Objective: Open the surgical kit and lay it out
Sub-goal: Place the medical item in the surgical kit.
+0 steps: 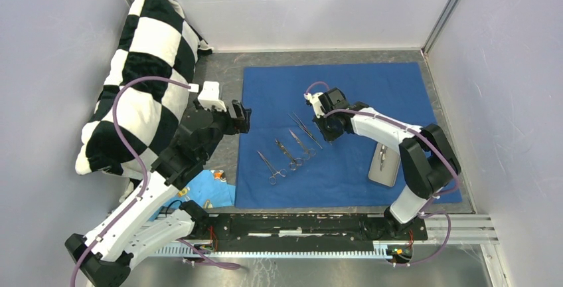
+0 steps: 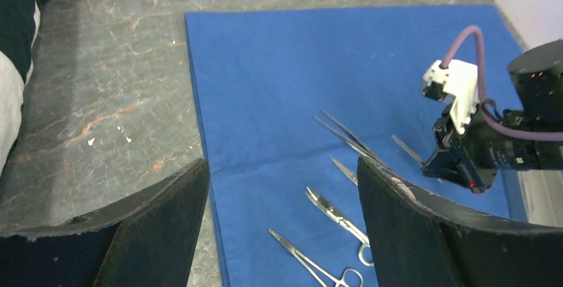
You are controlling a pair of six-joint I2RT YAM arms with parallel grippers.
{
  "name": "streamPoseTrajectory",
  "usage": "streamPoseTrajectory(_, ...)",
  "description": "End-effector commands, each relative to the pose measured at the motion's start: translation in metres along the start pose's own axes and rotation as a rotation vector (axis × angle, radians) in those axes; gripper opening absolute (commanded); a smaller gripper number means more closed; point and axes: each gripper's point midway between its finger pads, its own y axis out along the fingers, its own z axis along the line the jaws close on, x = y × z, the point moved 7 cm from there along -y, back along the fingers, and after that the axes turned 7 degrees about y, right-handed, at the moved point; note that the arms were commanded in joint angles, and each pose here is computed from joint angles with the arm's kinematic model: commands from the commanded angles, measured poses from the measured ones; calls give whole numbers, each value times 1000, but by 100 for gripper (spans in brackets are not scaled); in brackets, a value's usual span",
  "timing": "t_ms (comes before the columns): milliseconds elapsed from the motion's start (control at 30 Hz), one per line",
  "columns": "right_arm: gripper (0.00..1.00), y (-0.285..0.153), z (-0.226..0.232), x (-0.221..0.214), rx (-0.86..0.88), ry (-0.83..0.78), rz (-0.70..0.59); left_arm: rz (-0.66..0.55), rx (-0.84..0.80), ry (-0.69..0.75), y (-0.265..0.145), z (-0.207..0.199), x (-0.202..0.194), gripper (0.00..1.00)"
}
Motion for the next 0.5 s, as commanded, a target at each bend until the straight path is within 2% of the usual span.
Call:
streamPoseTrajectory(0, 5, 1, -4, 14, -44, -21, -26, -45, 24, 32, 7, 3, 0, 88)
streamPoseTrajectory(467, 6, 20, -3, 12, -39, -16, -4, -13, -1, 56, 12, 0, -14, 87)
